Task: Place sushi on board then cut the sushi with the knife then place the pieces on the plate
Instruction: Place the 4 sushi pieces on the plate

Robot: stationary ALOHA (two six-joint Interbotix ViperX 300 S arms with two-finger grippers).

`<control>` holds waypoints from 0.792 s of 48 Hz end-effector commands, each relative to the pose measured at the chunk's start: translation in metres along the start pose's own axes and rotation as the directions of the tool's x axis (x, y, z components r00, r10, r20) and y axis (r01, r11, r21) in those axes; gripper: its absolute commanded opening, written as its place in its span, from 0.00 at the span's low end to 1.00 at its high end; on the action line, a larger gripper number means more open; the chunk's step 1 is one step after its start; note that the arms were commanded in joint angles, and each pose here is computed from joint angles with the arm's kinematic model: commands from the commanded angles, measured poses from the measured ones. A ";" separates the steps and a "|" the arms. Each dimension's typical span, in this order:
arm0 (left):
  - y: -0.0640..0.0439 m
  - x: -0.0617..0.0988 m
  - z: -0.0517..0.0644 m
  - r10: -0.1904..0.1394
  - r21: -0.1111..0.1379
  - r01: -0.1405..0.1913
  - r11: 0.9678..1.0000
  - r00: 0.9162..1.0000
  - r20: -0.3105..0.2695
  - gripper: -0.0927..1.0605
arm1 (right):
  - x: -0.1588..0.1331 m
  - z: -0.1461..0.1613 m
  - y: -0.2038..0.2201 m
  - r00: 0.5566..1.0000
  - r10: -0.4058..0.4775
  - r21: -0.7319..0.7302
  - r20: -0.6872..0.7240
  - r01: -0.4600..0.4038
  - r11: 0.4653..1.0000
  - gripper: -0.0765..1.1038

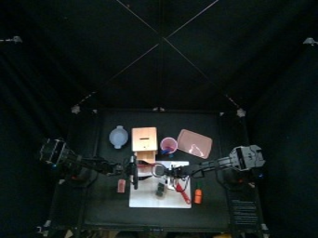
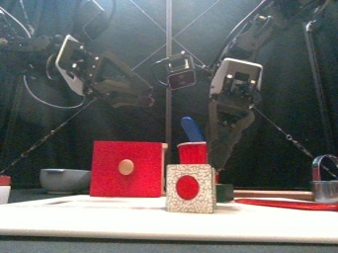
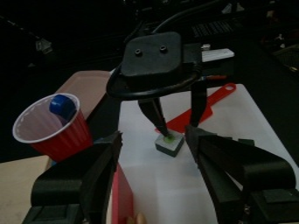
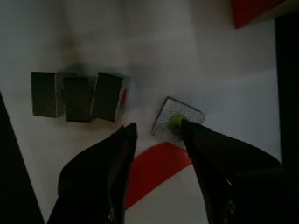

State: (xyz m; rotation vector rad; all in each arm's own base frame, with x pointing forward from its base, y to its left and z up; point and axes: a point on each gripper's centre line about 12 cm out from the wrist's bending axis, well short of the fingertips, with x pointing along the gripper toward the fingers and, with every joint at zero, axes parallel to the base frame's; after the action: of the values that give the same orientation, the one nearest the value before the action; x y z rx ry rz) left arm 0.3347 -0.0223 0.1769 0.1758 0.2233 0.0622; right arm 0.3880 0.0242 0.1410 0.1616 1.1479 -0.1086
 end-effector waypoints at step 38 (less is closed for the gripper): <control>0.006 0.001 0.009 0.021 -0.009 -0.021 1.000 0.999 0.031 0.88 | -0.045 -0.003 -0.005 0.996 0.034 0.040 0.082 -0.037 0.999 0.59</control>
State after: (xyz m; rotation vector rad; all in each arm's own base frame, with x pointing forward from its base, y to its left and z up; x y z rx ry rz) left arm 0.3349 -0.0190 0.1769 0.1726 0.2246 0.0735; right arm 0.3620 0.0203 0.1618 0.2132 1.1223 -0.1169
